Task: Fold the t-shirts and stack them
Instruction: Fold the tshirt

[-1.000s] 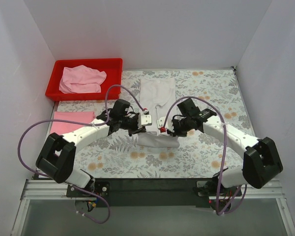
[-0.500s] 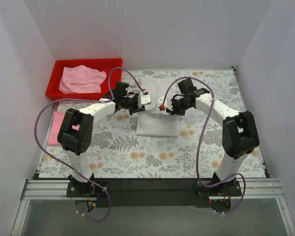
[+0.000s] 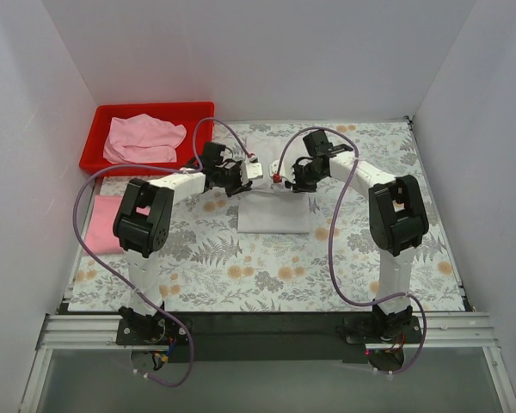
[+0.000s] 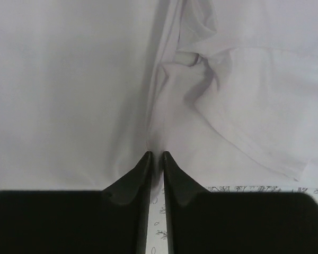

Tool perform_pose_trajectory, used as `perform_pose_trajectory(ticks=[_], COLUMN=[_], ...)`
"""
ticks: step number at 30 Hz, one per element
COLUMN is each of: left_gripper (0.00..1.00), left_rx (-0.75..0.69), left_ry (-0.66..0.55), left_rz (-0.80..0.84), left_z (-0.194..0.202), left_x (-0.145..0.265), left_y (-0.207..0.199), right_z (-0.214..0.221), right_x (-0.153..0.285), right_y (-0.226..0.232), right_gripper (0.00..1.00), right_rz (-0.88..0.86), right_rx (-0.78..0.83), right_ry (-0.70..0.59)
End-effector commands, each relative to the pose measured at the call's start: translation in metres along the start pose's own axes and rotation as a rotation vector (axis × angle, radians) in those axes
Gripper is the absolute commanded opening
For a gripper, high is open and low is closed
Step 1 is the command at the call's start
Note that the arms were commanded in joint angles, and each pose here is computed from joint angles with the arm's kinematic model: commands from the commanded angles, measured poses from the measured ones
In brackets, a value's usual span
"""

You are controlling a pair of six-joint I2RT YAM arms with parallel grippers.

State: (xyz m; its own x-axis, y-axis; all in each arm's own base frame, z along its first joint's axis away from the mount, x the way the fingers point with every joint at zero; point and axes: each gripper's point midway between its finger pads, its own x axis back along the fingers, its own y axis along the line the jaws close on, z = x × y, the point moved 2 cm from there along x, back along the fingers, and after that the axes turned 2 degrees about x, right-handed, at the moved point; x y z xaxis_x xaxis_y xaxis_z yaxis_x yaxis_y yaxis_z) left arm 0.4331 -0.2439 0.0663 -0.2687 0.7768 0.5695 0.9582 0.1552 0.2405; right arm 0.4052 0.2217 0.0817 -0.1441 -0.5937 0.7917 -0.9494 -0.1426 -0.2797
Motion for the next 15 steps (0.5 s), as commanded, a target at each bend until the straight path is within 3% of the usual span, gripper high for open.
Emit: perform_pose_trajectory(ticks=[1, 2, 8, 11, 15], left_gripper=[0.2, 0.23, 0.36, 0.37, 0.41], left_rx=[-0.035, -0.029, -0.003, 0.018, 0.08], left_ry=[-0.038, -0.038, -0.09, -0.105, -0.126], left_rz=[-0.097, -0.108, -0.237, -0.229, -0.119], left_z=[-0.02, -0.022, -0.055, -0.068, -0.068], left_x=[0.009, 0.009, 0.037, 0.058, 0.075], left_y=[0.032, 0.036, 0.068, 0.05, -0.002], right_z=[-0.011, -0.012, -0.022, -0.038, -0.05], right_x=[0.014, 0.017, 0.05, 0.078, 0.079], right_y=[-0.028, -0.033, -0.048, -0.032, 0.014], right_gripper=[0.22, 0.4, 0.43, 0.42, 0.4], right_rz=[0.087, 0.103, 0.19, 0.206, 0.125], right_rx=[0.007, -0.018, -0.04, -0.046, -0.06], right_ry=[-0.006, -0.004, -0.006, -0.036, -0.077])
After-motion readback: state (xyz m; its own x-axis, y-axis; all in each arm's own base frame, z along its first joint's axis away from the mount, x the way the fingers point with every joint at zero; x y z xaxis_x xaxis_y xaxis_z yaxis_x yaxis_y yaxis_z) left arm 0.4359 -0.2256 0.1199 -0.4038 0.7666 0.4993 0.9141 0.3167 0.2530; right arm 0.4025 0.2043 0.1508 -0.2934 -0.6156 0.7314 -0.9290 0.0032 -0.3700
